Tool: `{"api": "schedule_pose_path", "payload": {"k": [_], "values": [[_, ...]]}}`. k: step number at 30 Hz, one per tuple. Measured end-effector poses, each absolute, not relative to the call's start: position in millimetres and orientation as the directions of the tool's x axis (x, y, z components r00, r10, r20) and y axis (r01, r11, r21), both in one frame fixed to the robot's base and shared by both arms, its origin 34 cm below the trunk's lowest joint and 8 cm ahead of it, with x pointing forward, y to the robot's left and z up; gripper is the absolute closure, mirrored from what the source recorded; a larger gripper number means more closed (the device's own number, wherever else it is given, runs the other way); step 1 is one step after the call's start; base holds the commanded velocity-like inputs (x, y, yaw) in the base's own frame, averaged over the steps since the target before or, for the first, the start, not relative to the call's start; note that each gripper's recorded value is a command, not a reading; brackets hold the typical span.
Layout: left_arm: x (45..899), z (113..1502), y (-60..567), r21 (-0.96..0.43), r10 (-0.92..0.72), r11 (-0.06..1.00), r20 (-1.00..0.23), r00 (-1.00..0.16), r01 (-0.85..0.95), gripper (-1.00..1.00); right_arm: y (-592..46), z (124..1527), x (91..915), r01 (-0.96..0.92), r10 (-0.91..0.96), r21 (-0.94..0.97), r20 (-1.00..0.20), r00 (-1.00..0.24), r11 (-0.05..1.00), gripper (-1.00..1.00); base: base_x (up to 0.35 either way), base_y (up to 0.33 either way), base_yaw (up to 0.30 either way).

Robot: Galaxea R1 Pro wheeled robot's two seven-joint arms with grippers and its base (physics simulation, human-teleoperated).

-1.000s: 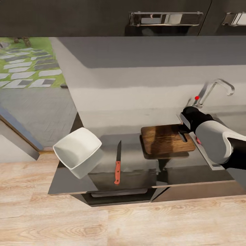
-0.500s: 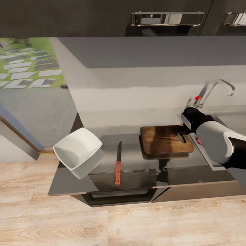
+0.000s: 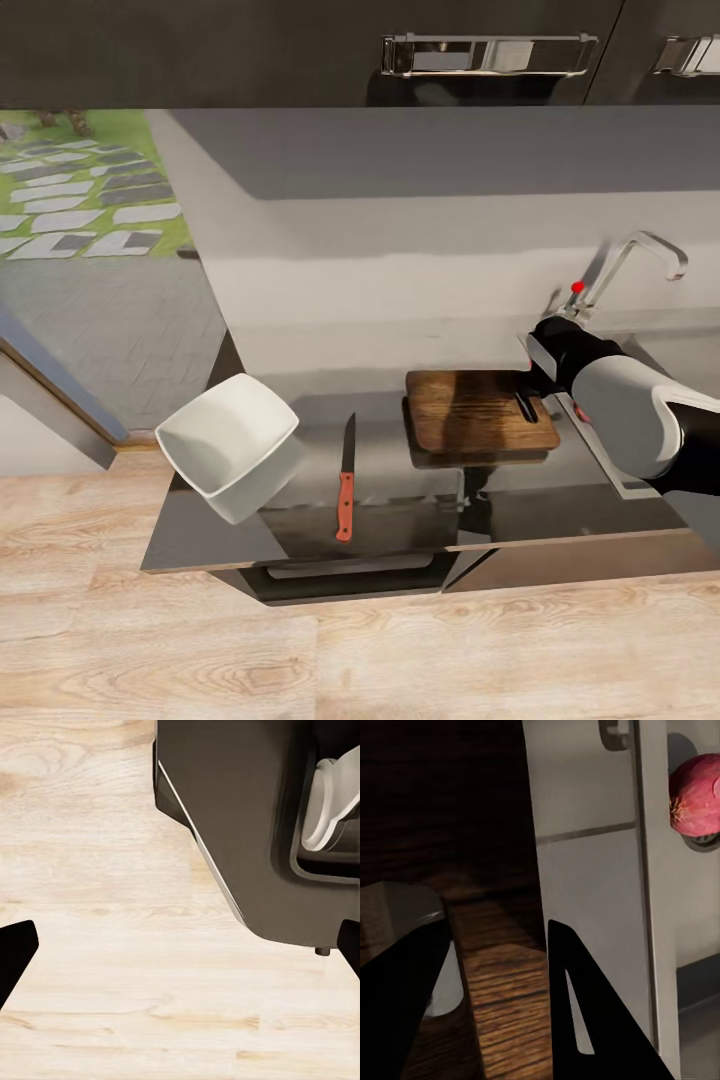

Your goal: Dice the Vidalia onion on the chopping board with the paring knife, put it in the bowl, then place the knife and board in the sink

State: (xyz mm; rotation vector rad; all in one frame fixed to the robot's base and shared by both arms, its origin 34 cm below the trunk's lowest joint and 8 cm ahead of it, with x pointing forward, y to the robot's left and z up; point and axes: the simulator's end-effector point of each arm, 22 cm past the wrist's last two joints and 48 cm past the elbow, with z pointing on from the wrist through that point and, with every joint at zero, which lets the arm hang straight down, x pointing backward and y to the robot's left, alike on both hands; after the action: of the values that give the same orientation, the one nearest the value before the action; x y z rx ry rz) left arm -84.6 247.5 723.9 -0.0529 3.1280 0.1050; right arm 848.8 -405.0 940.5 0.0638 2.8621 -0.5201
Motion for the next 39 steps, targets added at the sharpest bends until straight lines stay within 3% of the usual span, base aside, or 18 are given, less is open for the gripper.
{"api": "schedule_pose_path", "payload": {"k": [28, 29, 39], "values": [[-85.1, 724.1, 247.4, 0.067, -0.033, 0.997, -0.011, -0.999, -0.034, -1.00, -401.1, 938.6, 847.8, 0.077, -0.003, -0.343, -0.228, -0.974, 0.936, 1.00, 0.000, 0.000, 0.000], [-85.1, 724.1, 247.5, 0.067, -0.033, 0.997, -0.011, -0.999, -0.034, -1.00, -400.8, 938.6, 847.9, 0.077, -0.004, -0.343, -0.228, -0.974, 0.936, -1.00, 0.000, 0.000, 0.000], [-85.2, 724.1, 247.5, 0.067, -0.033, 0.997, -0.011, -0.999, -0.034, -1.00, -397.3, 938.3, 848.8, 0.074, -0.007, -0.340, -0.230, -0.973, 0.938, -1.00, 0.000, 0.000, 0.000]]}}
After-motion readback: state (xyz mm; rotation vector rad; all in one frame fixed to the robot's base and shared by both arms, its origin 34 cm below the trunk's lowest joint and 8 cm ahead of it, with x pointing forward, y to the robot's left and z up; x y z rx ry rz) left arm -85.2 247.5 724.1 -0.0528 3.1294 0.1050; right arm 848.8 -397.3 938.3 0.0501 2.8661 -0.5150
